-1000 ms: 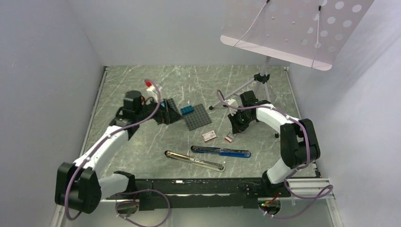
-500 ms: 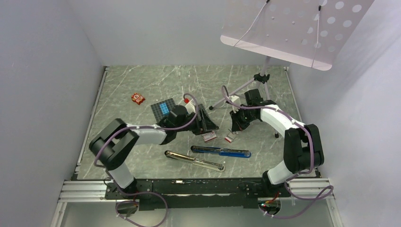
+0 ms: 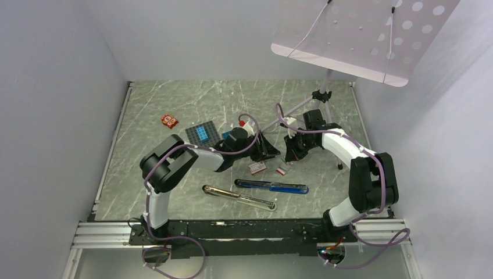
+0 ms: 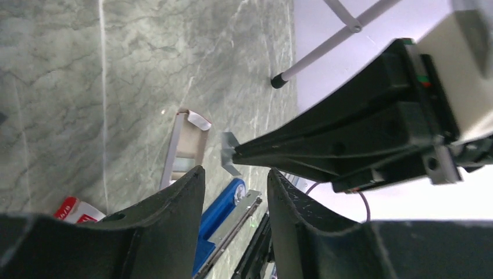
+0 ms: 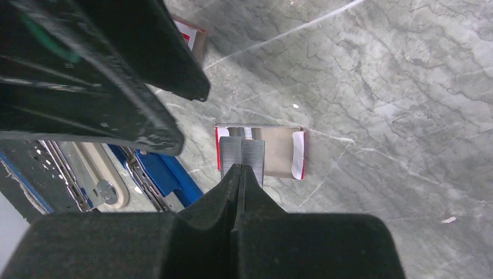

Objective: Load the staples into the stapler

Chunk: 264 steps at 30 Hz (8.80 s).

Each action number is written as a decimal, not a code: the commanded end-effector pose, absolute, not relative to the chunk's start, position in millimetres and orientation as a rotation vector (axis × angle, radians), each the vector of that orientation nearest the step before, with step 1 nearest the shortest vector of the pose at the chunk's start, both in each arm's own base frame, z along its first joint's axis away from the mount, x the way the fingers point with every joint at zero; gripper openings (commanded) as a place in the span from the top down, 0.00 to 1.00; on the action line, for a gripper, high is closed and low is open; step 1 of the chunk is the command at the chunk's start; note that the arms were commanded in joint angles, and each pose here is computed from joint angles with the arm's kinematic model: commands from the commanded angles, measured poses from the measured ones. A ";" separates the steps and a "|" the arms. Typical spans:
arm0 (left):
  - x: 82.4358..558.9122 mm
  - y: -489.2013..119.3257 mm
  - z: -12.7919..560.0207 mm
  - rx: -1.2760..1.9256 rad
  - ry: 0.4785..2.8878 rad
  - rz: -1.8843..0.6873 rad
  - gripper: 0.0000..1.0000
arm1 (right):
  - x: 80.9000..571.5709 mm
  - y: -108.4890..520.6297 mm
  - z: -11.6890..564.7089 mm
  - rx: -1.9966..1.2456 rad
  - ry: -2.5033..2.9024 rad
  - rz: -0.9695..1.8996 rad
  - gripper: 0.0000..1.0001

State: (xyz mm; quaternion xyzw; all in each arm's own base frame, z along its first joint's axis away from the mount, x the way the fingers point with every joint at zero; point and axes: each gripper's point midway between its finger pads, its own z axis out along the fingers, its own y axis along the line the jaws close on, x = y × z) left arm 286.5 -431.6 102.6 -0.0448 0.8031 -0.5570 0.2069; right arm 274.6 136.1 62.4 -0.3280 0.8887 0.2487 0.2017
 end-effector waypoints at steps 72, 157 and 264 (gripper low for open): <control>276.3 -474.4 65.4 -0.051 2.297 -1.688 0.95 | 274.3 134.0 46.7 -0.924 2.540 0.715 0.84; 227.1 -338.7 204.5 -0.105 1.928 -1.438 0.93 | 237.1 275.2 175.8 -1.376 1.656 0.676 0.64; 119.1 -319.9 258.4 0.850 0.955 -1.461 0.55 | 130.9 277.8 230.8 -1.603 1.184 1.316 0.92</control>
